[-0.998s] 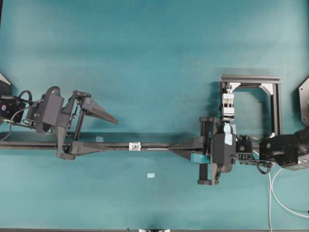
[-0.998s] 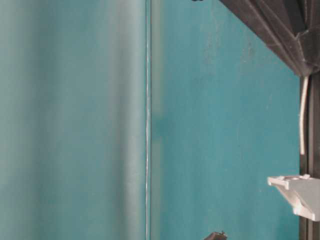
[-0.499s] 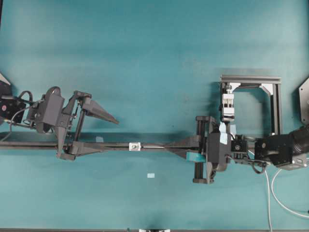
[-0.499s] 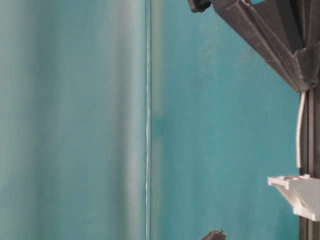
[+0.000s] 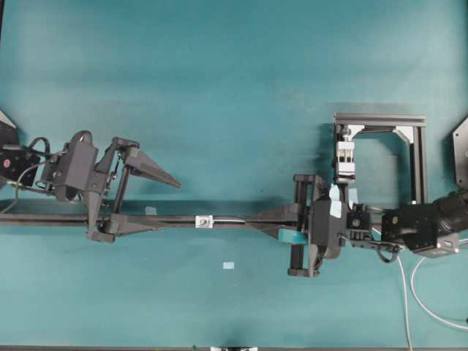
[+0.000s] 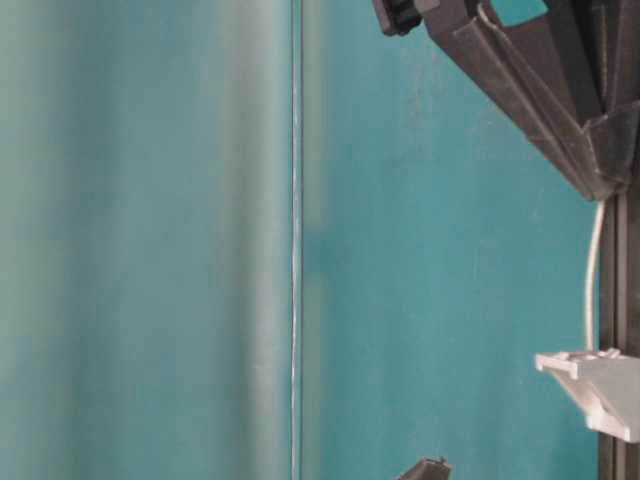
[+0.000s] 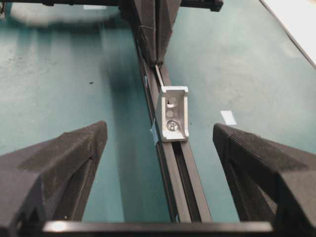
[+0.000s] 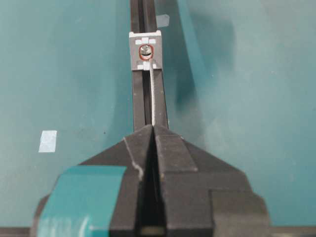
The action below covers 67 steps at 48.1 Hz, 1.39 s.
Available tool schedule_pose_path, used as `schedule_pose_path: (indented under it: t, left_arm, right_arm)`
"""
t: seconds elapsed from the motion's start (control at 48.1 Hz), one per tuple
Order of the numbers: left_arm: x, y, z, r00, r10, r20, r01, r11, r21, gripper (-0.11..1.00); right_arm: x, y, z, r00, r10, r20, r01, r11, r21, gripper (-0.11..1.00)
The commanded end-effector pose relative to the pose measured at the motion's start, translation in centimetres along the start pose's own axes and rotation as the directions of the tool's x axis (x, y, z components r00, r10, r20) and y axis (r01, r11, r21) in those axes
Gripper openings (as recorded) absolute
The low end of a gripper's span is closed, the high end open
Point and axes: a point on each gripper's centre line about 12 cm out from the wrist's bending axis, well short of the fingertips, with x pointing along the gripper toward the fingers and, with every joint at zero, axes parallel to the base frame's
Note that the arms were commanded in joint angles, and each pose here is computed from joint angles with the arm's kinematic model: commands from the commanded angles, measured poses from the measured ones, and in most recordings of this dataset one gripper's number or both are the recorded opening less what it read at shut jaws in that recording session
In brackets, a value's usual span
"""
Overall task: Insert the wire into the hole on the left side and pull it with the left arm.
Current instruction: 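Align the wire tip with the hole in the white bracket, then push the wire tip leftward through the bracket hole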
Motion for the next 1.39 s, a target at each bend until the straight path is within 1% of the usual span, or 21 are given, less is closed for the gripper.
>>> schedule_pose_path:
  t: [0.0,0.395,0.707,1.372]
  left_arm:
    - [0.2,-0.1,0.5,1.0,-0.004,0.023,0.004,1.0,-0.001,0.8]
    - [0.3,-0.1,0.6,1.0,-0.003,0.024,0.003,1.0,0.0,0.8]
    - [0.3,-0.2,0.6,1.0,-0.004,0.024,0.004,1.0,0.0,0.8]
    - [0.3,-0.2,0.6,1.0,-0.004,0.024,0.004,1.0,0.002,0.8]
  right_arm:
    - [0.2,0.3,1.0,0.999,0.003,0.032,-0.004,1.0,0.014,0.06]
    - [0.3,0.4,1.0,0.999,0.004,0.034,-0.004,1.0,0.013,0.06]
    - [1.0,0.5,0.9,0.999,0.002,0.039,-0.002,1.0,0.003,0.06]
    - [1.8,0.6,1.0,0.999,-0.001,0.048,0.0,1.0,0.004,0.06]
